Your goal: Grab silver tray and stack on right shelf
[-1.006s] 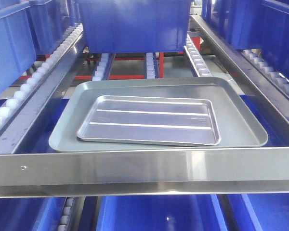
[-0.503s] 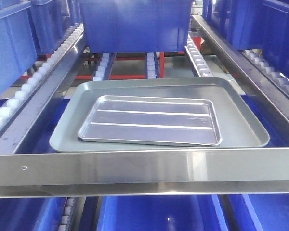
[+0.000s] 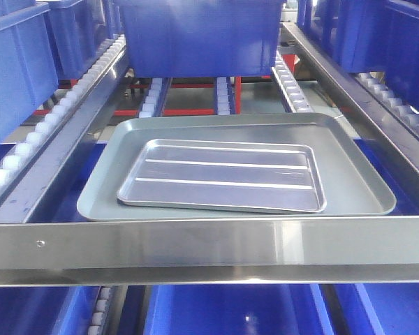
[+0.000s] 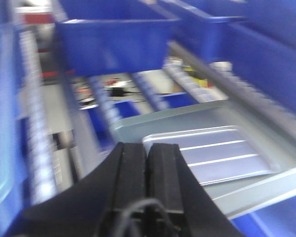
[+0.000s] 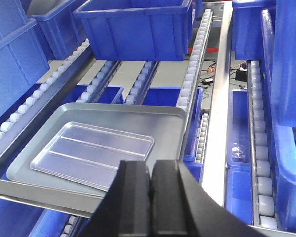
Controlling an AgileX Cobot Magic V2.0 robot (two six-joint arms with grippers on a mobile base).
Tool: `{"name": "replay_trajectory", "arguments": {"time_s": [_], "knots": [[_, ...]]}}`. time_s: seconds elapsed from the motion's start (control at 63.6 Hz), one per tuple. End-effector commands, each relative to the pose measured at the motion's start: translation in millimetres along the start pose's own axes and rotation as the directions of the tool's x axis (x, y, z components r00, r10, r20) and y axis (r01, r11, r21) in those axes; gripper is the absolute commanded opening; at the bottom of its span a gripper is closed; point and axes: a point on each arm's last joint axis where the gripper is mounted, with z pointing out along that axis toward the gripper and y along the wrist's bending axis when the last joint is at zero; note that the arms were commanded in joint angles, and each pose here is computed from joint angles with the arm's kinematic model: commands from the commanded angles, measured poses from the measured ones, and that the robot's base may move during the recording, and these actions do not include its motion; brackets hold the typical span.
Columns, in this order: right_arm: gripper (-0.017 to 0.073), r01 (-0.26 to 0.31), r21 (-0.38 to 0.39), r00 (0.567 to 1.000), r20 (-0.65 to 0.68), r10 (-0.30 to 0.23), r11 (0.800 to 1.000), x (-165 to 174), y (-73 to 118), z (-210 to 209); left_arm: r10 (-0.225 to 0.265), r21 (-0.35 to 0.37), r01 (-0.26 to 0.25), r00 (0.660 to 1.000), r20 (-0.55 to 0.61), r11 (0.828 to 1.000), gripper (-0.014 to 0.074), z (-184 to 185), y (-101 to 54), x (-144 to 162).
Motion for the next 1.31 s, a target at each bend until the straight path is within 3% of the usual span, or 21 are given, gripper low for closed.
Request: {"name": "replay_trajectory", "arguments": {"time_s": [0.0,0.189,0.299,0.346,1.289], "knots": [[0.0054,0.021,-0.009,0.996,0.091,-0.020,1.000,-14.4,2.0,-2.2,-0.027,-0.084,0.037,0.993,0.116,0.996,-0.0100,-3.0,3.7,7.3],[0.0054,0.020,-0.008,0.996,0.088,-0.020,1.000,-14.1,1.9,-2.2,-0.007,-0.275,0.044,0.991,0.132,0.960,-0.0100,-0.7,13.9,58.4],[0.0054,0.020,-0.007,0.996,0.086,-0.020,1.000,-13.9,1.8,-2.2,0.014,-0.346,0.053,0.982,0.188,0.937,-0.0100,2.2,19.3,78.5],[0.0054,0.020,-0.007,0.996,0.086,-0.020,1.000,-13.9,1.8,-2.2,0.003,-0.363,0.055,0.988,0.157,0.930,-0.0100,1.7,20.1,78.4],[0.0054,0.020,-0.006,0.997,0.081,-0.020,1.000,-13.5,1.7,-2.1,-0.008,-0.372,0.069,0.986,0.164,0.926,-0.0100,1.6,20.8,79.5]]}}
